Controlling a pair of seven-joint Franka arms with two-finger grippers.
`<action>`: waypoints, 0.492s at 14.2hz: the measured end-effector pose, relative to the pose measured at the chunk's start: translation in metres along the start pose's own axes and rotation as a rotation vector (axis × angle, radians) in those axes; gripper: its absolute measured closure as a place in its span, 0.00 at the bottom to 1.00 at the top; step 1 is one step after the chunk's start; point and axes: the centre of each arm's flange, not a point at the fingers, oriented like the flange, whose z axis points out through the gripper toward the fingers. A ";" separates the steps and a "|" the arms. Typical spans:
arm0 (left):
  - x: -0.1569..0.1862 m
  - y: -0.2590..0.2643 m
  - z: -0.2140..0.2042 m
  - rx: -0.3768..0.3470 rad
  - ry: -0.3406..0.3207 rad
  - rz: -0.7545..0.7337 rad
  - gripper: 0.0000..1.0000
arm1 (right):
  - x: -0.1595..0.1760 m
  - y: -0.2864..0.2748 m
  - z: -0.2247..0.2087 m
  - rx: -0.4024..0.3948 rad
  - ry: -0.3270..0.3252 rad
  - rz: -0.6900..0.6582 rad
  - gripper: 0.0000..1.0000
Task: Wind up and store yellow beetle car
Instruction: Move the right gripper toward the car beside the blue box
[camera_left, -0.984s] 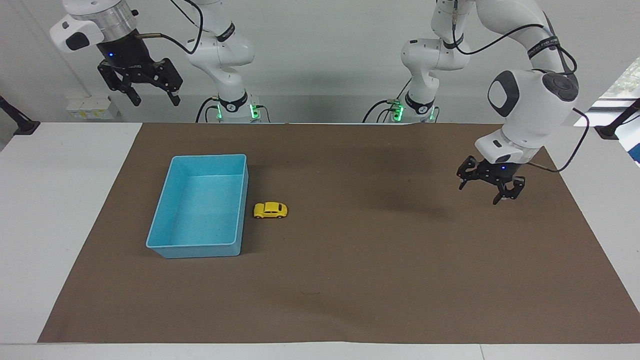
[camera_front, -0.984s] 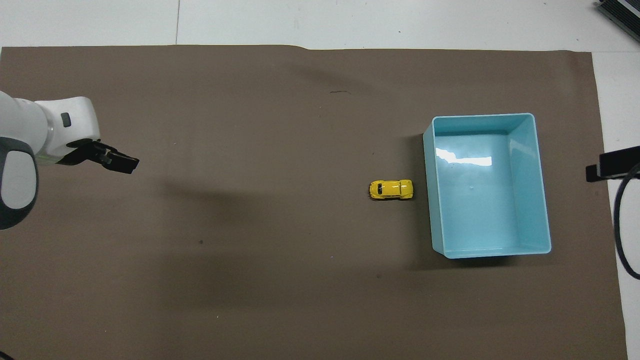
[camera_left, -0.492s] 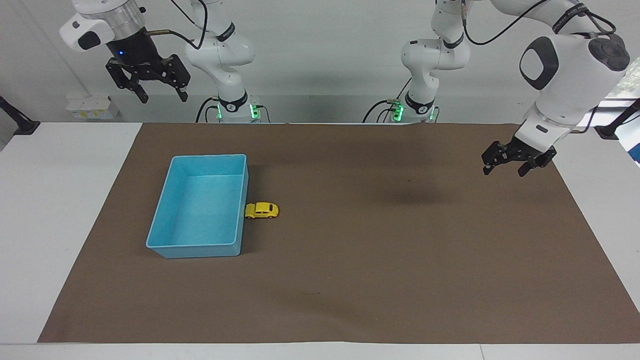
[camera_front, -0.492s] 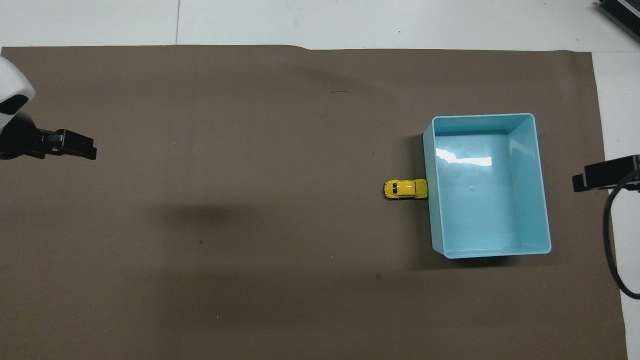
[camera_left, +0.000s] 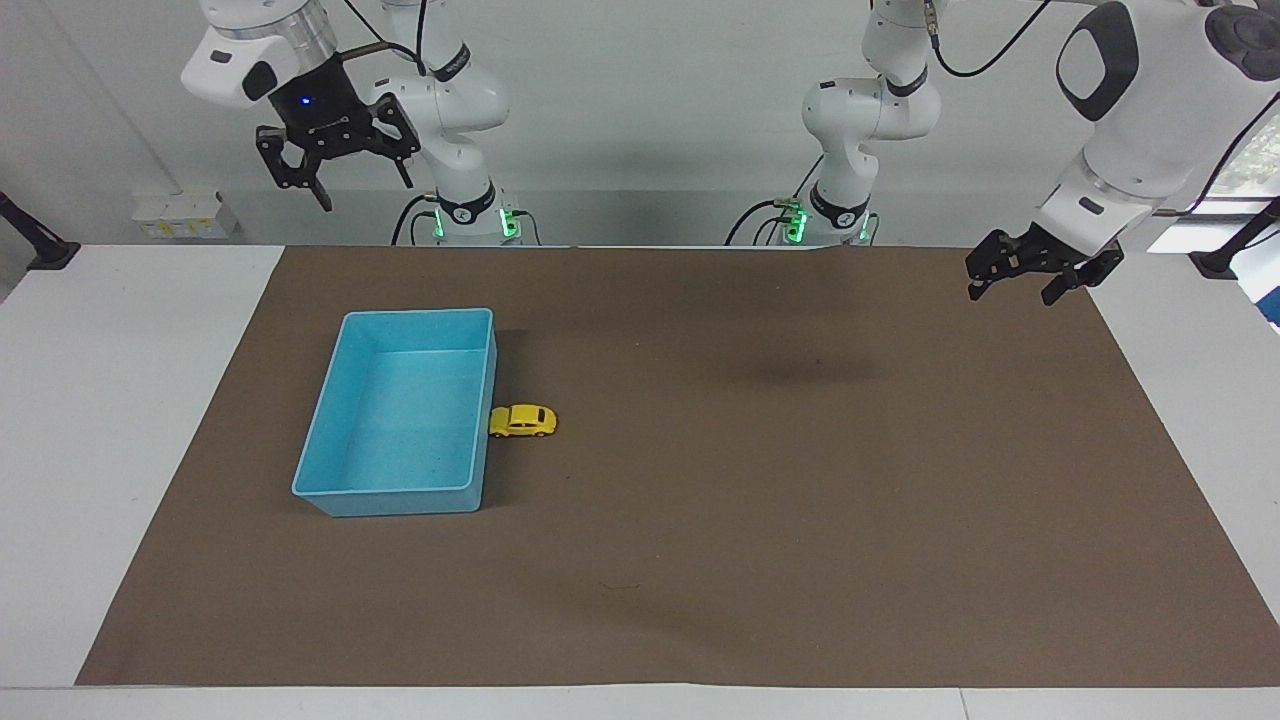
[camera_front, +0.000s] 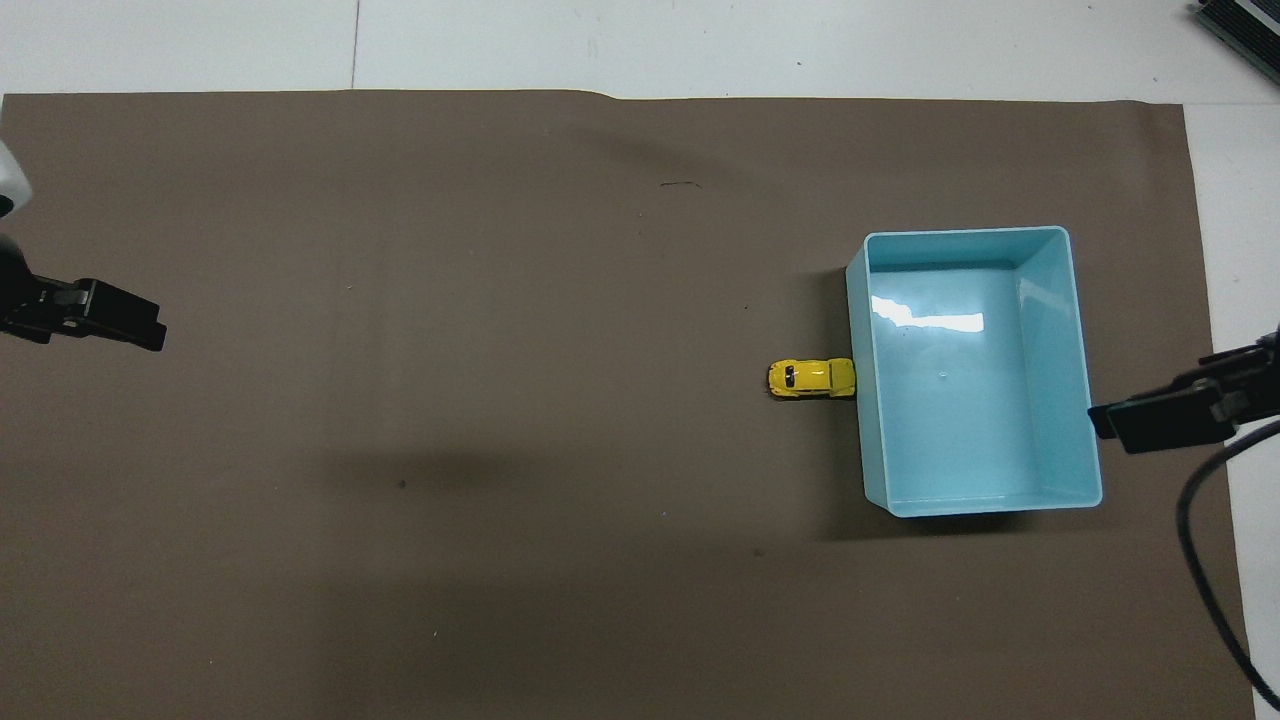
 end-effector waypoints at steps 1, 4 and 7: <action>-0.005 -0.001 -0.005 -0.001 0.004 -0.002 0.00 | -0.001 -0.007 0.004 0.003 -0.009 -0.076 0.00; -0.010 -0.003 -0.007 -0.001 0.007 -0.005 0.00 | 0.000 -0.017 0.019 0.013 -0.041 -0.245 0.00; -0.010 -0.003 -0.006 -0.001 0.004 -0.005 0.00 | 0.006 -0.029 0.029 0.007 -0.048 -0.381 0.00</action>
